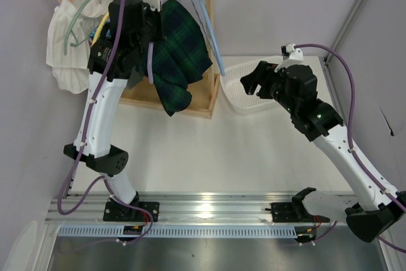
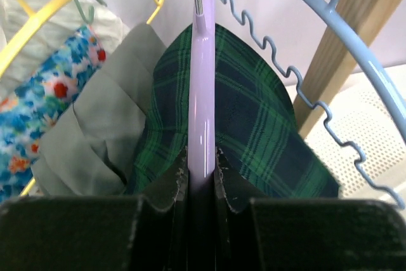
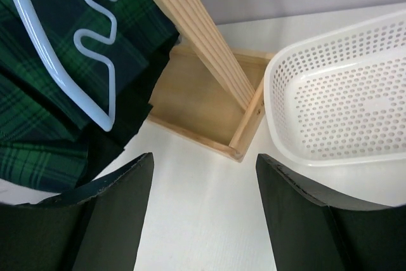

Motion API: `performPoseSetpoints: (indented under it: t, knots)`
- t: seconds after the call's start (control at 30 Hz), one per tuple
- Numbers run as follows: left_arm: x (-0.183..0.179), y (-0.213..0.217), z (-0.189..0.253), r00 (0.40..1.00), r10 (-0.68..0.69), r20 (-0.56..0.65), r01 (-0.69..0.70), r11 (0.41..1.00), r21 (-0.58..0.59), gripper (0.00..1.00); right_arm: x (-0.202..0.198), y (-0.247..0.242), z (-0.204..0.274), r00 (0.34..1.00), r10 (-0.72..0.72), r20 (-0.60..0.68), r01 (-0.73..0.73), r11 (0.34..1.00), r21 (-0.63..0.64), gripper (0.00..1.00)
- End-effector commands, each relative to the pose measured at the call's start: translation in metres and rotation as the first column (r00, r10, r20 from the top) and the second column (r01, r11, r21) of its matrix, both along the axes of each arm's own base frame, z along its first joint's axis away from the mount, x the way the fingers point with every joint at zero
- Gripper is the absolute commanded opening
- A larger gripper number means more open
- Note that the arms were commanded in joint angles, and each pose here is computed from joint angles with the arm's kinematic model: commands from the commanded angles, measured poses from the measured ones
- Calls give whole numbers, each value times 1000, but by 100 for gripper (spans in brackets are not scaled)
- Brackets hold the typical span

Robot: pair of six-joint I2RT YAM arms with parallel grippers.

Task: Place the skirt on the hanger
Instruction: Hang the hanger with skirt onto the clothesline

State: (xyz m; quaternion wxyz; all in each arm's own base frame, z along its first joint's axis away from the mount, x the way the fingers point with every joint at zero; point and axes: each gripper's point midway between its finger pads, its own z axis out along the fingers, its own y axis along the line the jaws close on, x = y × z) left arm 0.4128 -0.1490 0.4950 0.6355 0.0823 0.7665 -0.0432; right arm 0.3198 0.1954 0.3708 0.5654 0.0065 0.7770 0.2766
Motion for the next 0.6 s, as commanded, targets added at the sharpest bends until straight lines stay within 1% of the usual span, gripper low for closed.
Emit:
performPoseSetpoints:
  t: [0.0, 0.03, 0.17, 0.37, 0.57]
  knots:
    - [6, 8, 72, 967, 23, 255, -13, 999, -41, 0, 4, 4, 4, 1000, 19, 14, -20, 999, 46, 72]
    - [11, 9, 78, 959, 41, 282, -30, 999, -42, 0, 3, 5, 0, 1000, 26, 5, -26, 999, 47, 72]
    - [27, 12, 79, 948, 73, 310, -68, 997, -28, 0, 7, 6, -9, 999, 29, -22, -28, 999, 44, 73]
    - [54, 16, 69, 949, 83, 304, -68, 996, -61, 0, 10, 4, -18, 999, 19, -46, -18, 999, 33, 73]
    - [67, 18, 66, 945, 73, 318, -63, 997, -42, 0, 11, 2, -29, 998, 12, -68, -10, 999, 31, 74]
